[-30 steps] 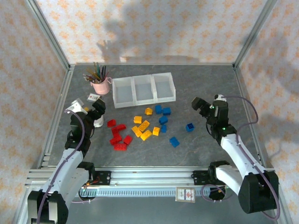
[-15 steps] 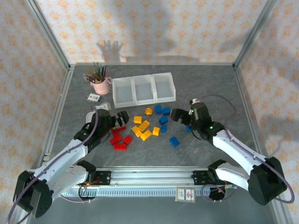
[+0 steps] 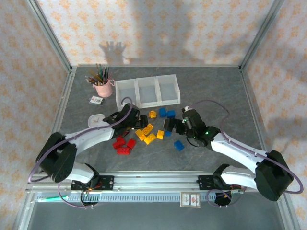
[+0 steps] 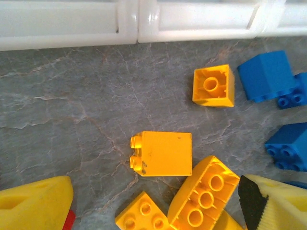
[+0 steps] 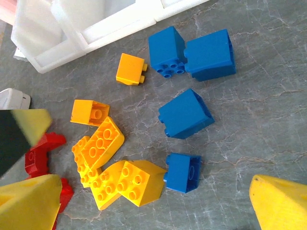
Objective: Sort the legos into containers by color
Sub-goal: Pick up the lego from the center of the table.
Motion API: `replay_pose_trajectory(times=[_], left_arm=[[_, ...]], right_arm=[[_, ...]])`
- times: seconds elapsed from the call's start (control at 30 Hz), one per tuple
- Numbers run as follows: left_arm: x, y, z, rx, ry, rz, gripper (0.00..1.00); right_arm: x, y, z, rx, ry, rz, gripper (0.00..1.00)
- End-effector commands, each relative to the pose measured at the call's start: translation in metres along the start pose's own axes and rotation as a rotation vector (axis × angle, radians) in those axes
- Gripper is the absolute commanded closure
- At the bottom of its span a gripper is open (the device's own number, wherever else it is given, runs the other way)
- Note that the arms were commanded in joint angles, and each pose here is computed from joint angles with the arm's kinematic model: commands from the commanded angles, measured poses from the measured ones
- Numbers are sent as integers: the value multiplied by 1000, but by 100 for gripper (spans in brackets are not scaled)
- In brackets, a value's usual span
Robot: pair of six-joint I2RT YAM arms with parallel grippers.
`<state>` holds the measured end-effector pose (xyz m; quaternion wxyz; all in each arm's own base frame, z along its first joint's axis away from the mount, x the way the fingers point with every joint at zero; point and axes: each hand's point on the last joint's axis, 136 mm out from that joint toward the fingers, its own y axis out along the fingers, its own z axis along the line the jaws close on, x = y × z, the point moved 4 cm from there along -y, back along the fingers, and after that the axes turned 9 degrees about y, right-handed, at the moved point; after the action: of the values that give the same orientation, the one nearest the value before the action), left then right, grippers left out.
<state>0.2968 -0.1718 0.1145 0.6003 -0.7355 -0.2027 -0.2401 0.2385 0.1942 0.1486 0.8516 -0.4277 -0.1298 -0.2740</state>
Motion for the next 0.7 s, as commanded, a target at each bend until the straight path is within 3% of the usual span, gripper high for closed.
replay_pose_trajectory(times=[0.0, 0.3, 0.67], left_arm=[[-2, 13, 1, 71, 86, 51, 9], [-2, 49, 0, 154, 144, 114, 14], [-7, 61, -4, 129, 125, 121, 35]], right_arm=[[11, -1, 11, 18, 11, -43, 0], [9, 4, 8, -2, 10, -30, 0], [7, 9, 6, -14, 7, -18, 0]])
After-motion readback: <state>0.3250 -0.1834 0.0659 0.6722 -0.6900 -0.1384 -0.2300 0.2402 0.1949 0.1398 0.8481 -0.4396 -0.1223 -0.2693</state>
